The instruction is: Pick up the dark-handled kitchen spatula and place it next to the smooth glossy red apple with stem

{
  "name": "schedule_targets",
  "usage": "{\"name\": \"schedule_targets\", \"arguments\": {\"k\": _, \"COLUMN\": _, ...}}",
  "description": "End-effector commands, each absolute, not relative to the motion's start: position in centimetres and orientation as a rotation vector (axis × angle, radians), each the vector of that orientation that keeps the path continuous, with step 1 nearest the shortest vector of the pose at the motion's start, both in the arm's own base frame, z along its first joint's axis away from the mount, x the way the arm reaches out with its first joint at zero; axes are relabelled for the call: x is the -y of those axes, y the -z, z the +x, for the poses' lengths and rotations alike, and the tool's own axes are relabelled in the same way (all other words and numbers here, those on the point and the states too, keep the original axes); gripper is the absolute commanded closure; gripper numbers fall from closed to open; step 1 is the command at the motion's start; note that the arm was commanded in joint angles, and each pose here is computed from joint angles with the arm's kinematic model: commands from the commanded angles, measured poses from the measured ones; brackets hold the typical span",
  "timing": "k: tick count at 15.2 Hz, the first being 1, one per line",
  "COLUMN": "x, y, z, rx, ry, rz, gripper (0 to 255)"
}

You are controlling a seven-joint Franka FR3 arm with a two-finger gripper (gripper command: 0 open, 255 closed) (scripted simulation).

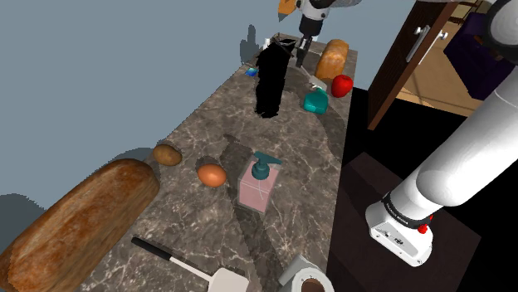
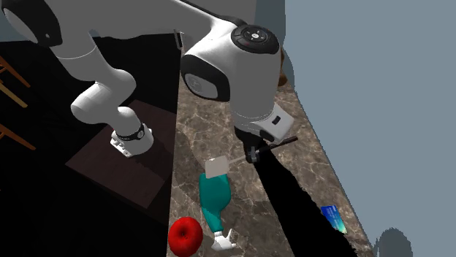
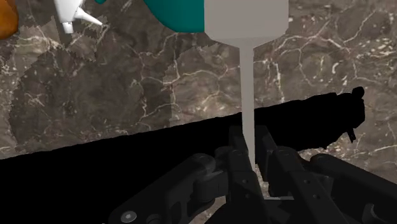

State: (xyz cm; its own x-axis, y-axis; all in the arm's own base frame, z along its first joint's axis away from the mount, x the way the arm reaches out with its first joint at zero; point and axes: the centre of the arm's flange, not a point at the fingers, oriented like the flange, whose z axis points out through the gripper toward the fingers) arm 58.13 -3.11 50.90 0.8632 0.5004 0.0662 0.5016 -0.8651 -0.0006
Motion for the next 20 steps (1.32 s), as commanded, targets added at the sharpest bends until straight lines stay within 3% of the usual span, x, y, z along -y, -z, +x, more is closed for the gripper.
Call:
{"name": "schedule_targets", "arguments": {"k": 1, "x": 3.4, "y": -50.0, "z": 58.2, "rx": 0.812, "ry": 0.100, "rz": -3.015, "gripper": 255}}
{"name": "schedule_targets", "arguments": {"k": 20, "x": 3.4, "y": -40.0, "z": 58.2, "rx": 0.812, "ry": 0.100, "rz": -3.015, "gripper": 255}}
